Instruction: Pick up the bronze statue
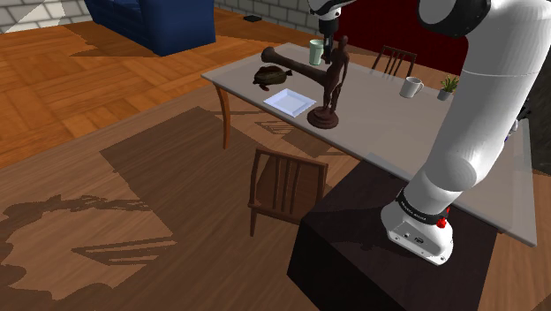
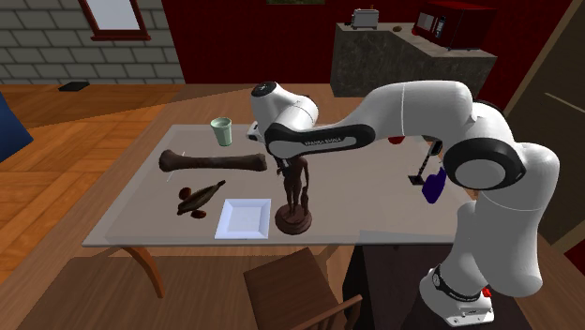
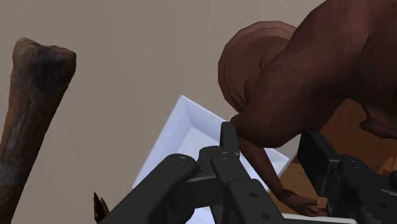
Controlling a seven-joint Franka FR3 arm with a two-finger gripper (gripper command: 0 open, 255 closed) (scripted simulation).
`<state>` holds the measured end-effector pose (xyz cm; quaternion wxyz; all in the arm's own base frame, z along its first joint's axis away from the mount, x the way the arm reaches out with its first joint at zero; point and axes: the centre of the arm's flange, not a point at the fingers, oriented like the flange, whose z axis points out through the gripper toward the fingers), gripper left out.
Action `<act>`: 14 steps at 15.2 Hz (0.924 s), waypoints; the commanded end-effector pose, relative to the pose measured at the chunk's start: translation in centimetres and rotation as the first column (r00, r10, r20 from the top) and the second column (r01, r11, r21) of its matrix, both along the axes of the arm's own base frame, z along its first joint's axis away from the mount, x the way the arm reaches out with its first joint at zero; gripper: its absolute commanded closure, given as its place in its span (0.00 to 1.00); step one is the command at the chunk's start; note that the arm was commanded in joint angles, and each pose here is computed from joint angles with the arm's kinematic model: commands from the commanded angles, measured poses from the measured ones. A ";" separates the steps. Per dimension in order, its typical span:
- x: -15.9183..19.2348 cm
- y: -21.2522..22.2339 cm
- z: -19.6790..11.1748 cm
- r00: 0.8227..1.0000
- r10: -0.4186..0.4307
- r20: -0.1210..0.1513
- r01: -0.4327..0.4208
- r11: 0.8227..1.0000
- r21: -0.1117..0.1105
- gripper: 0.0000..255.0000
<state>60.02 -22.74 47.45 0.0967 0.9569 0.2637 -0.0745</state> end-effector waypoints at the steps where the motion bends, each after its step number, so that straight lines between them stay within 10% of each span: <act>1: 0.0 0.0 -0.1 1.000 -0.001 -0.002 0.001 1.000 0.000 1.00; 14: -0.1 -0.1 5.6 1.000 -0.001 -0.002 0.001 1.000 0.000 1.00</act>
